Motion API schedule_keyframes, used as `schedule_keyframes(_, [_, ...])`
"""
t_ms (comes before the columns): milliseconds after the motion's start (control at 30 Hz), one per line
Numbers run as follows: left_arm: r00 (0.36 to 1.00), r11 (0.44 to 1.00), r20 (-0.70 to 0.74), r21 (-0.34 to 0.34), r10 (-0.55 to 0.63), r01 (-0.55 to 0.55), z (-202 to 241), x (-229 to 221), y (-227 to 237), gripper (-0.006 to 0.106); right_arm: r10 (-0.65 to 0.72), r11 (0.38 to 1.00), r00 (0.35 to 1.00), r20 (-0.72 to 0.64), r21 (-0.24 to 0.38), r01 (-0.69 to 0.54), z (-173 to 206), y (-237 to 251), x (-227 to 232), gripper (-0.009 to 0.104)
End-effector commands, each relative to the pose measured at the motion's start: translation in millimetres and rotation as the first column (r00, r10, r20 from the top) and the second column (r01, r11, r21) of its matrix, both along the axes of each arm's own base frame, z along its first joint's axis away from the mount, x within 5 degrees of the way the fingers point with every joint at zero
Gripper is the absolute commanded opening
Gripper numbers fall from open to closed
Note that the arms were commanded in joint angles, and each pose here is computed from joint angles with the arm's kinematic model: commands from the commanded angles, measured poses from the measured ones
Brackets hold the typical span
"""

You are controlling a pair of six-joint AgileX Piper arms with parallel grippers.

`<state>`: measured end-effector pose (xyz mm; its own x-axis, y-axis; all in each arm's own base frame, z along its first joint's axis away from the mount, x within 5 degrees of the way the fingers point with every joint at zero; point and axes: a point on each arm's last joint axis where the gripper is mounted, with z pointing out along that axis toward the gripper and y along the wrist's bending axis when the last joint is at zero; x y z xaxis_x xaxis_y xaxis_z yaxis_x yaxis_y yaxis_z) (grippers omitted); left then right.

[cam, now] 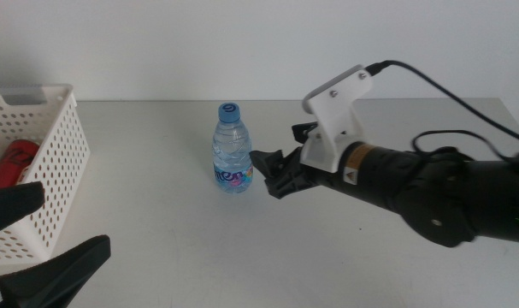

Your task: Use arms to grab the bottles and put them into the dustbin to the left of the table.

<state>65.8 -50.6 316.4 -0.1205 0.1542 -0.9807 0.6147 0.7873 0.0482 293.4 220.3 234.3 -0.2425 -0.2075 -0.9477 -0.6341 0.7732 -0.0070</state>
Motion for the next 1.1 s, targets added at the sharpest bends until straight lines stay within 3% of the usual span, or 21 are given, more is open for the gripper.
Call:
schedule_keyframes(0, [0.998,0.997,0.069,-0.075,0.004,0.002,15,0,-1,0.093,-0.005,0.997,0.996,0.094,0.075,-0.002,45,-18,-23,0.065])
schedule_keyframes(100, [0.998,0.997,0.069,-0.075,0.004,0.002,15,0,-1,0.093,-0.032,0.997,0.998,0.044,0.065,0.029,64,-38,-48,0.065])
schedule_keyframes(400, [0.998,0.997,0.069,-0.075,0.004,0.002,15,0,-1,0.093,-0.103,0.994,0.992,-0.072,-0.057,0.099,99,-90,-108,0.065])
schedule_keyframes(667, [0.998,0.997,0.069,-0.075,0.004,0.002,15,0,-1,0.093,-0.129,0.991,0.991,0.027,0.035,0.128,143,-140,-173,0.065])
schedule_keyframes(1067, [0.998,0.997,0.069,-0.075,0.004,0.002,15,0,-1,0.093,-0.146,0.989,0.988,0.042,0.007,0.146,147,-157,-192,0.065])
